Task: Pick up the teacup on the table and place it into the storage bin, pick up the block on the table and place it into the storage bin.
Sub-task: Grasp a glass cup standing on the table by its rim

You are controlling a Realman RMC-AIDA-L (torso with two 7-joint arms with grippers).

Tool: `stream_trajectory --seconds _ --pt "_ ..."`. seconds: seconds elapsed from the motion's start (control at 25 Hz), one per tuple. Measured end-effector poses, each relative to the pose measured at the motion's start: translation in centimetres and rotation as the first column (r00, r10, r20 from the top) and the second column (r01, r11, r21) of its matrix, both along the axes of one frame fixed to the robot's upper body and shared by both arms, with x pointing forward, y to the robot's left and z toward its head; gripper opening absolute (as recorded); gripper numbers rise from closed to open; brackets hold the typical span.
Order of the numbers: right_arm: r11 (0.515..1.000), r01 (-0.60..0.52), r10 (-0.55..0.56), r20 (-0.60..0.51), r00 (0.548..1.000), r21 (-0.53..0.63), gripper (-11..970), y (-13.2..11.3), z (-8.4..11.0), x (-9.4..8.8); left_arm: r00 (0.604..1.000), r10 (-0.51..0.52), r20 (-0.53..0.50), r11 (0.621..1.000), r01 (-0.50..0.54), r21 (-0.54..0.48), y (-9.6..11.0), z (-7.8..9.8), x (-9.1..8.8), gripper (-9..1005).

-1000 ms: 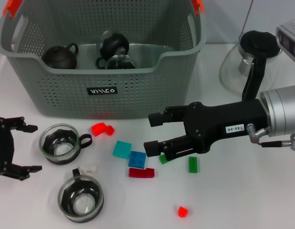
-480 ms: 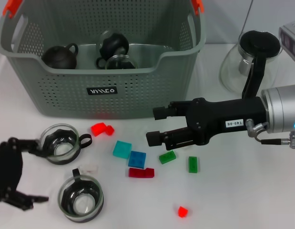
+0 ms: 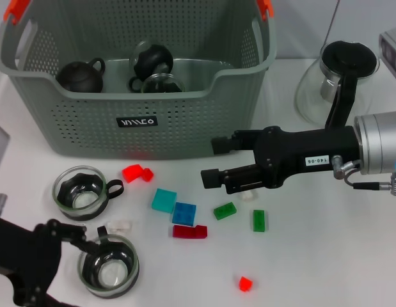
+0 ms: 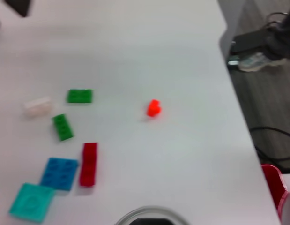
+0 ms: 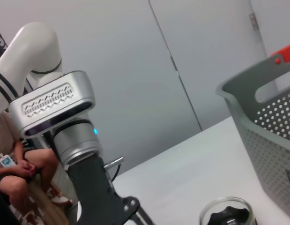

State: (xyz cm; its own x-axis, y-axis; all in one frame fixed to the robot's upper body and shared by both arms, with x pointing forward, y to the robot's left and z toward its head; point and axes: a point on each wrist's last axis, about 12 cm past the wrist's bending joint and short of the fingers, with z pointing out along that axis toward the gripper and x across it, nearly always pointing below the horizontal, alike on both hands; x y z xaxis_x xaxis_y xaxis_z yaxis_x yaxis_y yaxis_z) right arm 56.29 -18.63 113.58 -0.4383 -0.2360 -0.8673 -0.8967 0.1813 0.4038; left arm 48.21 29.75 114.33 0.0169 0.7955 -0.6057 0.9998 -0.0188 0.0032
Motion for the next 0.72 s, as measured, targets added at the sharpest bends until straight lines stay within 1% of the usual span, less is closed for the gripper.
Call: stream_trajectory --seconds 0.28,0.52,0.56,0.72 --pt "1.0 0.008 -0.008 0.0 1.0 -0.005 930 -0.2 -0.2 0.1 0.997 -0.082 -0.008 0.996 0.082 0.04 -1.8 -0.5 0.5 913" --pt "1.0 0.018 -0.018 0.001 1.0 -0.001 930 -0.4 -0.2 0.2 0.992 -0.127 0.007 0.987 0.126 0.095 -2.9 -1.4 1.3 913" --pt "1.0 0.018 -0.018 0.001 1.0 -0.001 930 -0.4 -0.2 0.2 0.99 -0.14 0.007 0.983 0.138 0.119 -3.2 -1.7 1.4 913" --pt "1.0 0.016 -0.016 -0.001 1.0 0.0 930 -0.3 -0.3 0.1 0.987 -0.158 -0.001 0.976 0.157 0.154 -3.6 -2.3 1.5 912"
